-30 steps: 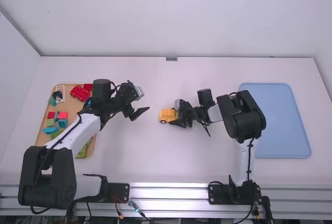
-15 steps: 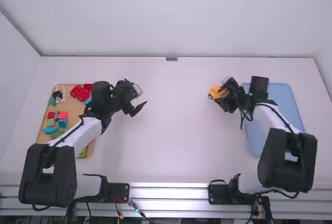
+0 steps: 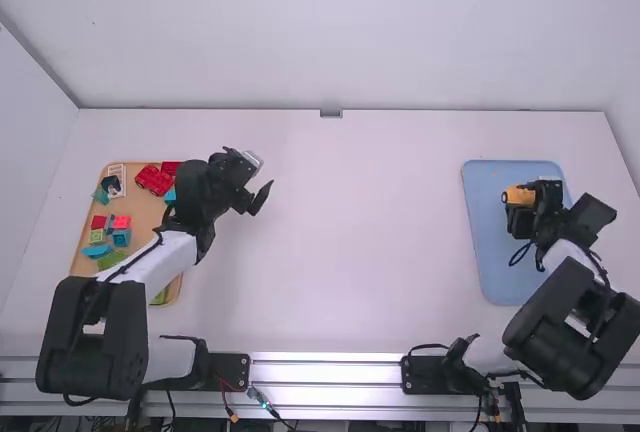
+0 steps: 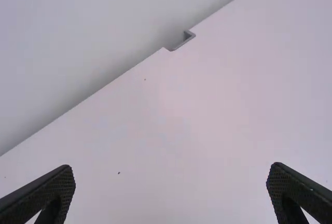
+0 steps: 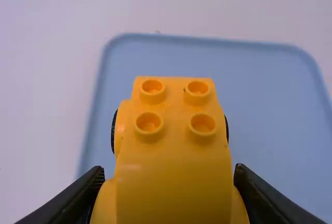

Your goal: Assemble lego blocks to make yellow taxi

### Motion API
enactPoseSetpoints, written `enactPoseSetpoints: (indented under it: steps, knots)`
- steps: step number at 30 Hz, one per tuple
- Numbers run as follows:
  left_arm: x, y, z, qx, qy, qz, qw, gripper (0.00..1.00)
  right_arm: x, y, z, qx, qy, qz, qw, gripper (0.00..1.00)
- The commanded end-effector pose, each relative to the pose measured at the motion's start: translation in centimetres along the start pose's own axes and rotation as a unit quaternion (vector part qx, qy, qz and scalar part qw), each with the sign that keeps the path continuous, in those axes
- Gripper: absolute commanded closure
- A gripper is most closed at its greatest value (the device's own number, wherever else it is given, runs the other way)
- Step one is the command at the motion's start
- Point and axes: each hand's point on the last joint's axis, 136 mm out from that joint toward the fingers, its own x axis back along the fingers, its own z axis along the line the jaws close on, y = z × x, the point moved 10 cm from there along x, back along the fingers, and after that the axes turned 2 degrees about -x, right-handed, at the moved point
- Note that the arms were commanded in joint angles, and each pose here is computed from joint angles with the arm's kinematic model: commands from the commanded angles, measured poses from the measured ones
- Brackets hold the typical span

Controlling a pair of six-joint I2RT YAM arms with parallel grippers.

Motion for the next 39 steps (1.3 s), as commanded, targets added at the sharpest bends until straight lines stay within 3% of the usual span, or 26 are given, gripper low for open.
enactPoseSetpoints:
  steps: [1, 6, 11, 16, 22, 24, 28, 31, 39]
  knots:
    - [-0.1, -0.5, -0.3, 0.008, -0.002, 0.008, 1.000, 0.01, -1.2, -2.0, -0.7, -0.053, -0.024, 0.033, 0.998, 0.48]
    - [-0.1, -0.5, -0.3, 0.009, -0.002, 0.008, 1.000, 0.01, -2.5, -3.7, -0.8, -0.072, -0.031, 0.064, 0.995, 0.38]
    - [-0.1, -0.6, -0.3, 0.010, -0.003, 0.010, 1.000, 0.01, -2.8, -3.2, -0.3, -0.061, -0.030, 0.063, 0.996, 0.01]
    - [-0.1, -0.6, -0.4, 0.012, -0.004, 0.012, 1.000, 0.01, -1.6, -1.5, 0.2, -0.079, -0.080, 0.083, 0.990, 0.01]
    - [0.3, 0.2, 0.6, 0.096, 0.048, -0.002, 0.994, 0.01, 0.1, 2.0, 2.7, -0.052, -0.076, 0.072, 0.993, 0.01]
    - [1.2, 0.9, 1.2, 0.127, 0.084, -0.005, 0.988, 0.01, 1.7, 4.3, 5.2, -0.019, -0.062, 0.055, 0.996, 0.01]
    - [2.6, 2.3, 1.3, 0.120, 0.092, -0.023, 0.988, 0.01, 3.5, 6.6, 7.8, 0.019, -0.050, 0.020, 0.998, 0.01]
    - [4.8, 4.3, 1.2, 0.109, 0.101, -0.056, 0.987, 0.01, 5.7, 8.8, 10.9, 0.061, -0.025, -0.037, 0.997, 0.01]
    - [9.2, 7.9, 1.4, 0.083, 0.132, -0.139, 0.978, 0.01, 10.4, 11.3, 16.3, 0.187, 0.022, -0.139, 0.972, 0.01]
